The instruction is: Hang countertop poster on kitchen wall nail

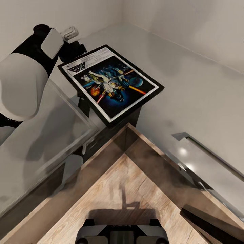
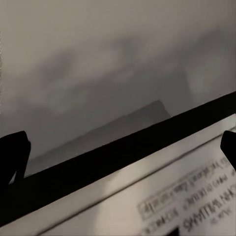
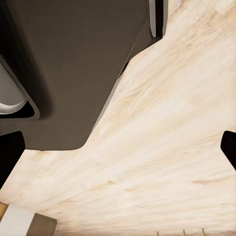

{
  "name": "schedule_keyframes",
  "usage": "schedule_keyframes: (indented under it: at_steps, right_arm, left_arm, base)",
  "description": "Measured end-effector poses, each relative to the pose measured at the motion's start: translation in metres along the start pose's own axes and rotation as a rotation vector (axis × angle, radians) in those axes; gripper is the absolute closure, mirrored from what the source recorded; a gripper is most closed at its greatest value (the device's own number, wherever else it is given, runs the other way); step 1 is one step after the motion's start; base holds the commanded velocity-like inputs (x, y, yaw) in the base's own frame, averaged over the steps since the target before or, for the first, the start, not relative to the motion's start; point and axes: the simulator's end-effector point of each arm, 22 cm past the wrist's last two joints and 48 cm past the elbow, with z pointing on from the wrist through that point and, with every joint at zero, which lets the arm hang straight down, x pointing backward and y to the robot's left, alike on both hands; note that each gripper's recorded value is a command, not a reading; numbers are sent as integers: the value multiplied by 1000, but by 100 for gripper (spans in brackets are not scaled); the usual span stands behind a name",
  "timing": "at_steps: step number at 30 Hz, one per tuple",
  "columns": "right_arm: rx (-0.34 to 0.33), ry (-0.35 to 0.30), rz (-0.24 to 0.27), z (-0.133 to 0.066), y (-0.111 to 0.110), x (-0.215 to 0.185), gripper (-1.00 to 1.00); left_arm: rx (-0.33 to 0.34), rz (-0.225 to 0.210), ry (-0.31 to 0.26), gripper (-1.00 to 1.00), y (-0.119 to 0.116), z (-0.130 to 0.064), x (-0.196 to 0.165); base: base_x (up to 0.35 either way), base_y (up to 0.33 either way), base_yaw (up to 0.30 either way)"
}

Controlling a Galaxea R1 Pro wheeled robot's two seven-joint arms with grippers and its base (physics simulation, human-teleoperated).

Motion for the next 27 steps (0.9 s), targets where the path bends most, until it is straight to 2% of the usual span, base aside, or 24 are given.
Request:
schedule_keyframes:
  at_steps: [8,27]
  right_arm:
    - [0,0,0,0,0,0,-100]
    - [0,0,0,0,0,0,-100]
  left_arm:
    - [-2,-2,-2,-100,1,-1,-2]
    - [-1,-4,0,-100,0,-1,-1]
  base:
    - [-165,-54,0]
    - [-65,-21,0]
